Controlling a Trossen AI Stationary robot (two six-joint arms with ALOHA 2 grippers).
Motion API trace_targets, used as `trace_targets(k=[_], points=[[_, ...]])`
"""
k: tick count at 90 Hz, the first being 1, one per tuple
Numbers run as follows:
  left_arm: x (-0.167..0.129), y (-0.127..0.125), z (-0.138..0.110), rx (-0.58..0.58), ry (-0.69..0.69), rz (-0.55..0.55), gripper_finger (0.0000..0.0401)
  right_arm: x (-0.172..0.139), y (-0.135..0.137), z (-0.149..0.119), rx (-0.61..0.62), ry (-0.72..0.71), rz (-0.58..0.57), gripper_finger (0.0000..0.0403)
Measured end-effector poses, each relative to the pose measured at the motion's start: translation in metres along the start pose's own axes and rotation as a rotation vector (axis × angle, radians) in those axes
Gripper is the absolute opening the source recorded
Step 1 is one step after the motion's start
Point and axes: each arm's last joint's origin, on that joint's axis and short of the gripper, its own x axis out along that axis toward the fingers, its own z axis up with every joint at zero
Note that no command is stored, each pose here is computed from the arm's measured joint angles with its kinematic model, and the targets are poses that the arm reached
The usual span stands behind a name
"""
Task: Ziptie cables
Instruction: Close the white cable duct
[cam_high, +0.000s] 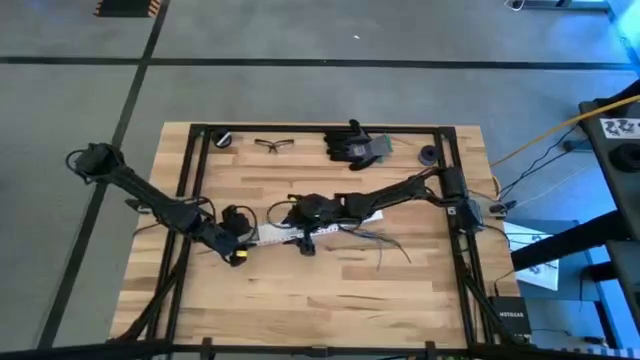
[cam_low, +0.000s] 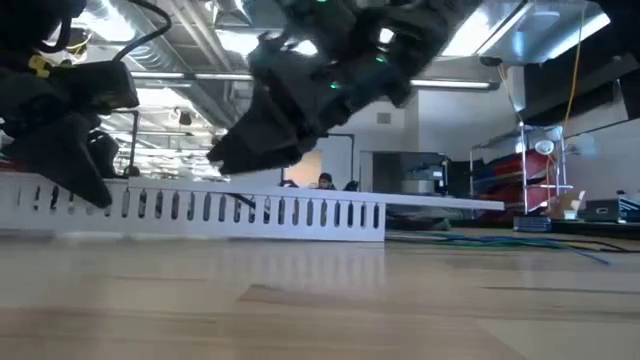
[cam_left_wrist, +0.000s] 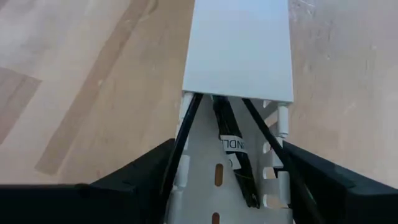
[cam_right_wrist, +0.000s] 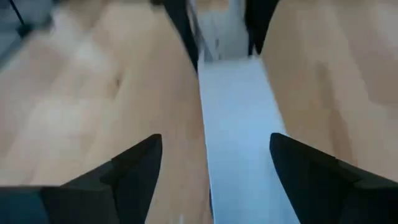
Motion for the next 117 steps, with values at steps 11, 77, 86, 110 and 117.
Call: trace_targets(k=[11, 77, 86, 110, 117], points=[[0.0, 0.0, 0.0, 0.006, -0.002, 0.003, 0.0237, -0.01, 0.002, 0.002, -0.017, -0.12, -0.001, 0.0284], [0.0, 0.001, 0.0, -0.01, -0.008, 0.012, 0.0237, -0.011, -0.005, 0.011, -0.102, -0.185, -0.168, 0.0285], [0.0, 0.001, 0.0, -0.01, -0.008, 0.012, 0.0237, -0.011, -0.005, 0.011, -0.081, -0.185, -0.159, 0.0285], [0.0, 0.001, 0.0, -0.012, -0.008, 0.012, 0.0237, -0.011, -0.005, 0.01, -0.072, -0.178, -0.158, 0.0285], [0.0, 0.001, 0.0, -0.014, -0.008, 0.012, 0.0237, -0.011, -0.005, 0.009, -0.068, -0.177, -0.157, 0.0285]])
